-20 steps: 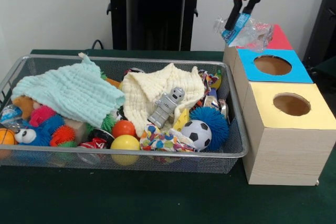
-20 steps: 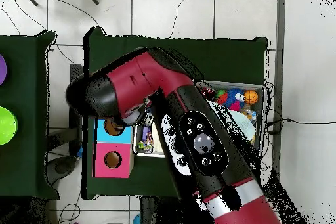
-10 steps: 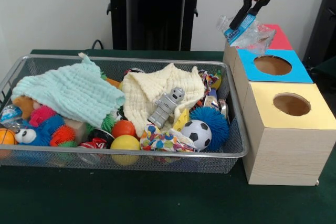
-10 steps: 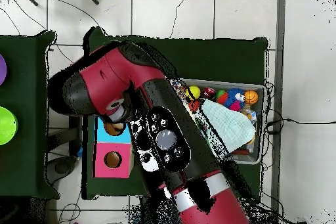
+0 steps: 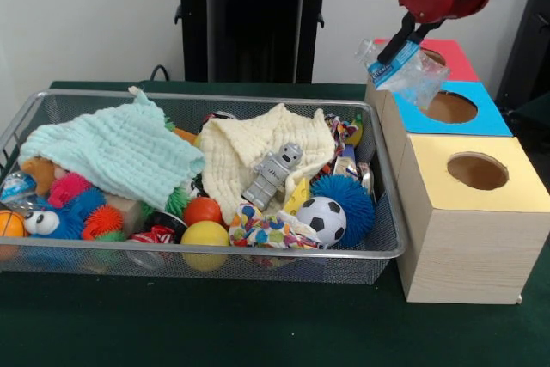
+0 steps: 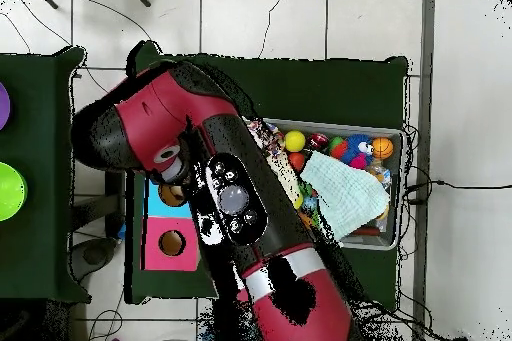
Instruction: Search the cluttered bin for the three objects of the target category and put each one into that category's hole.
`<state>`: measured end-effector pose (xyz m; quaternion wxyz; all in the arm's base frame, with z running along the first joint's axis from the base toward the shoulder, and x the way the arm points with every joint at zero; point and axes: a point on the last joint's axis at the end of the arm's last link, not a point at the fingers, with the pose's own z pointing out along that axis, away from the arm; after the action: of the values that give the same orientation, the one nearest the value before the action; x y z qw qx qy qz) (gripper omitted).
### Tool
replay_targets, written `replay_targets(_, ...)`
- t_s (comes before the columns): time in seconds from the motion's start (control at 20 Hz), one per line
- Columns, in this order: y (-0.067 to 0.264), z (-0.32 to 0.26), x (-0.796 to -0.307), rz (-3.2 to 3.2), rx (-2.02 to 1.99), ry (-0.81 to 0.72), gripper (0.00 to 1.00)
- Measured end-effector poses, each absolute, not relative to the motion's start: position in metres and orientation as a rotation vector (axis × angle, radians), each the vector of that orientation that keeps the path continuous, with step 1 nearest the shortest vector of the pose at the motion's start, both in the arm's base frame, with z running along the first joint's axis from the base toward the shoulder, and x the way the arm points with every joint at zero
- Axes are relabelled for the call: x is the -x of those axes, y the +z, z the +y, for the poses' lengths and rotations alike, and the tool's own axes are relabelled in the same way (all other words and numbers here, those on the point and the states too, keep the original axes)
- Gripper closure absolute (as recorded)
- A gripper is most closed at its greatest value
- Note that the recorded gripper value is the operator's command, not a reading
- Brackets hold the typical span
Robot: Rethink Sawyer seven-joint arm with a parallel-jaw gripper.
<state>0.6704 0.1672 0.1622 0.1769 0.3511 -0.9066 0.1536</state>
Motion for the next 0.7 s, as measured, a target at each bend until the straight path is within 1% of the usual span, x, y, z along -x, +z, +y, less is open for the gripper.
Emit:
replay_targets(0.3,0.138,0.174,-0.664,-2.530,-0.991,0.422,1.00)
replay_targets(0.7,0.105,0.187,-0.652,-2.475,-0.970,0.352,1.00)
